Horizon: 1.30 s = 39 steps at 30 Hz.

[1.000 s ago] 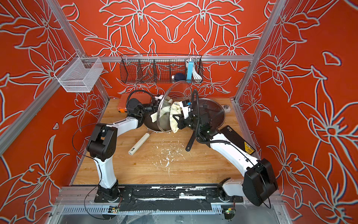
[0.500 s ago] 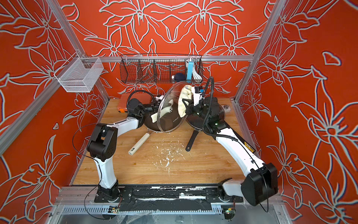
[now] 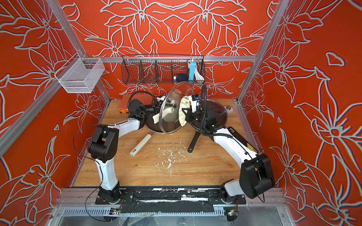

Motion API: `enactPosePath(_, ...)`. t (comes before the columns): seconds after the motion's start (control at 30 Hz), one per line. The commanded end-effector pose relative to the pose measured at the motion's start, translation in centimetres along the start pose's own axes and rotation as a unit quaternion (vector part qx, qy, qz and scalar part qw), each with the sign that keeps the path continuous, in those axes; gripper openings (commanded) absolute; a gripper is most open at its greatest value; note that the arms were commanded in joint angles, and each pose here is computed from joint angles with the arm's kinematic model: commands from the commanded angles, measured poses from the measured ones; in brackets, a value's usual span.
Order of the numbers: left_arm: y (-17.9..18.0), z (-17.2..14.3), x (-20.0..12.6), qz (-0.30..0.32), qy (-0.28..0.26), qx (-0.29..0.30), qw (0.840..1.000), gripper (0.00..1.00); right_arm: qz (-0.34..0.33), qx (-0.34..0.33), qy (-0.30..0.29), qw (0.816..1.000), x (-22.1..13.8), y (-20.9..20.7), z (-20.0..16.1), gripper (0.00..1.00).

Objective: Wipe the pot lid with a cloth
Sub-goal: Wipe the pot lid.

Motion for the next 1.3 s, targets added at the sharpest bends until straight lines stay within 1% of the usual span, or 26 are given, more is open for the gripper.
enactPosePath(0.0,-6.7,-4.9,0.5,-0.051,0.026,0.089,0.994,0.00,0.069,-0.021,-0.033,0.997,-1.5,5.0,1.5,0.00)
enactPosePath(0.17,-6.5,-4.7,0.5,-0.051,0.025,0.086,0.995,0.00,0.134,-0.030,-0.041,0.990,-2.8,10.2,1.6,0.00)
enactPosePath(0.23,-6.4,-4.6,0.5,-0.050,0.025,0.084,0.995,0.00,0.152,-0.032,-0.047,0.987,-3.3,11.4,1.9,0.00)
enactPosePath(0.3,-6.5,-4.6,0.5,-0.052,0.024,0.084,0.995,0.00,0.156,-0.035,-0.041,0.986,-3.3,11.6,1.1,0.00)
enactPosePath(0.4,-6.8,-4.9,0.5,-0.052,0.026,0.086,0.995,0.00,0.108,-0.050,0.006,0.993,-2.4,9.8,-1.6,0.00)
enactPosePath(0.47,-6.8,-5.0,0.5,-0.053,0.026,0.084,0.995,0.00,0.080,-0.059,0.022,0.995,-2.1,8.6,-3.1,0.00)
enactPosePath(0.6,-6.9,-5.4,0.5,-0.051,0.028,0.083,0.995,0.00,0.037,-0.048,0.039,0.997,-1.5,5.9,-5.5,0.00)
enactPosePath(0.73,-7.0,-6.0,0.6,-0.051,0.033,0.086,0.994,0.00,-0.005,-0.023,0.039,0.999,-1.2,2.5,-6.0,0.00)
enactPosePath(0.87,-7.1,-6.5,1.0,-0.048,0.041,0.091,0.994,0.00,-0.044,-0.001,0.021,0.999,-0.9,-1.3,-4.9,0.00)
enactPosePath(0.97,-6.9,-6.7,1.3,-0.046,0.045,0.091,0.994,0.00,-0.069,-0.002,0.007,0.998,-0.9,-3.6,-3.0,0.00)
enactPosePath(1.07,-6.7,-6.8,1.4,-0.045,0.047,0.092,0.994,0.00,-0.093,-0.004,-0.016,0.996,-1.3,-5.5,-0.3,0.00)
enactPosePath(1.17,-6.5,-6.6,1.4,-0.044,0.047,0.090,0.994,0.00,-0.093,-0.012,-0.046,0.995,-1.9,-5.7,2.9,0.00)
enactPosePath(1.27,-6.0,-6.2,1.5,-0.043,0.045,0.083,0.995,0.00,-0.056,-0.003,-0.087,0.995,-2.6,-4.1,5.9,0.00)
Point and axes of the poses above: each gripper's point midway between its finger pads, its own x axis out along the fingers, its own y axis along the line the jaws close on, z = x × y, the point moved 1 cm from there along -x, back along the fingers, and after that the axes turned 11 degrees about -x, right-handed, at the moved point
